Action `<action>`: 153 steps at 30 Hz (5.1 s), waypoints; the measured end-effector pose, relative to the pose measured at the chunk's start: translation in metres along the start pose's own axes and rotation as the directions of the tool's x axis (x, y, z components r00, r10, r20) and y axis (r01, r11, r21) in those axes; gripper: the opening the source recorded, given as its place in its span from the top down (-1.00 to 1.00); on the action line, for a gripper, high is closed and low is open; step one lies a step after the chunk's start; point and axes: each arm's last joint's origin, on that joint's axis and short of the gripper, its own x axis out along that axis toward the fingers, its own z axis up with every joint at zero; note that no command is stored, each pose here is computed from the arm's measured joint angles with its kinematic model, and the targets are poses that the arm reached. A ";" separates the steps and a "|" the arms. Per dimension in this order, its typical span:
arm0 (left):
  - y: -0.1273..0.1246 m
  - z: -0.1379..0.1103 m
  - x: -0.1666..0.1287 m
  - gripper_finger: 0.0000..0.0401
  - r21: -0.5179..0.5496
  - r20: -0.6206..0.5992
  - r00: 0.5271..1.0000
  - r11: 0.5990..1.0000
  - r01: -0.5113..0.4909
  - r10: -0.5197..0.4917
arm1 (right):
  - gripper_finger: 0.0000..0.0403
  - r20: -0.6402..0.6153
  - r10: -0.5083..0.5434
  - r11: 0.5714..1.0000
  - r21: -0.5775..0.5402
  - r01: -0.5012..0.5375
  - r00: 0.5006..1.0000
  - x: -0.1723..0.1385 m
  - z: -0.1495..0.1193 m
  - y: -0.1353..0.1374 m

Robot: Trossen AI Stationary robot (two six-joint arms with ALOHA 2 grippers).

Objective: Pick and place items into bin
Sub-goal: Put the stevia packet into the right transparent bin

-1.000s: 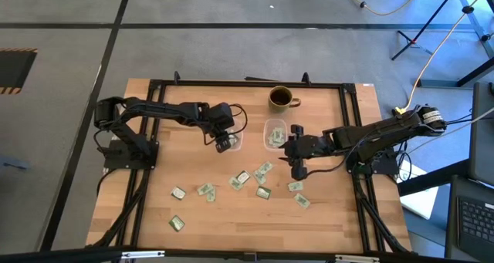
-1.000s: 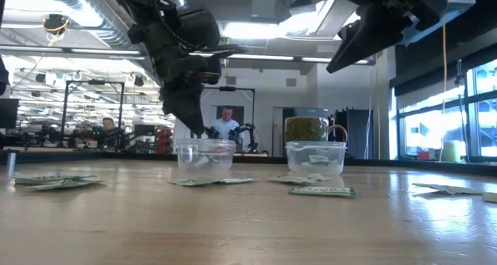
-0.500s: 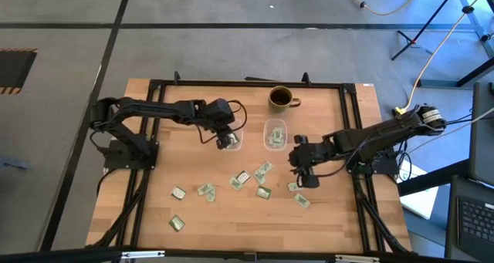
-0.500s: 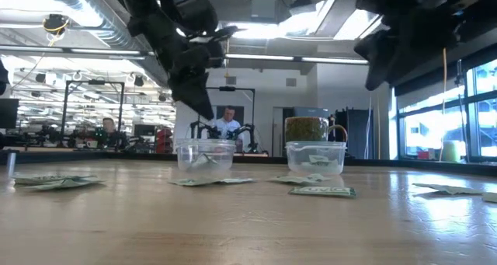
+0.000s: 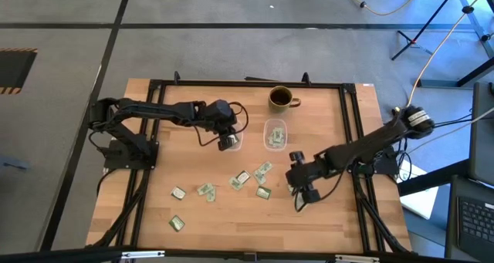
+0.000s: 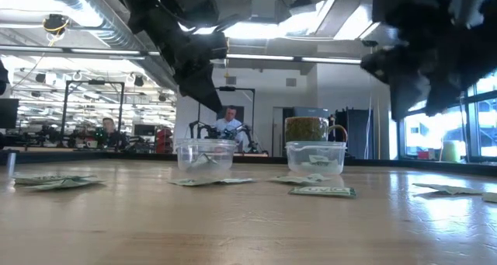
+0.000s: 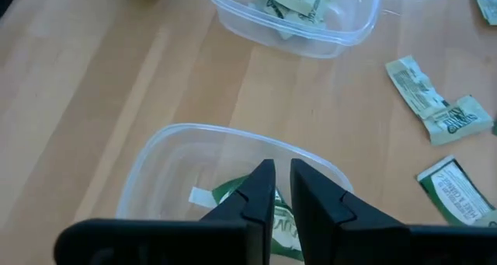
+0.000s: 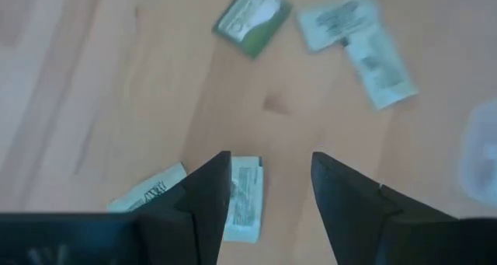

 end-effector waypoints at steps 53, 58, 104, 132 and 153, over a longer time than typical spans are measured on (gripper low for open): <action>0.000 -0.001 0.000 0.84 0.001 -0.008 1.000 1.000 0.000 0.000 | 0.65 -0.078 -0.125 0.992 -0.025 0.124 0.989 0.018 -0.005 0.000; 0.000 -0.001 0.000 0.82 0.001 -0.007 1.000 1.000 0.000 0.000 | 0.65 -0.001 -0.311 0.950 -0.016 0.311 0.950 0.000 0.000 -0.020; 0.000 0.000 0.000 0.80 0.000 -0.001 1.000 1.000 -0.001 0.001 | 0.65 -0.049 -0.474 0.860 0.190 0.474 0.879 0.038 0.000 -0.132; 0.000 0.000 0.000 0.80 0.001 -0.001 1.000 1.000 -0.003 0.003 | 0.33 -0.022 -0.016 0.966 0.257 0.021 1.000 -0.005 -0.006 -0.078; 0.000 0.000 0.000 0.81 0.001 0.001 1.000 1.000 -0.004 0.004 | 0.33 -0.034 0.105 0.962 0.255 -0.093 0.994 -0.005 -0.008 0.037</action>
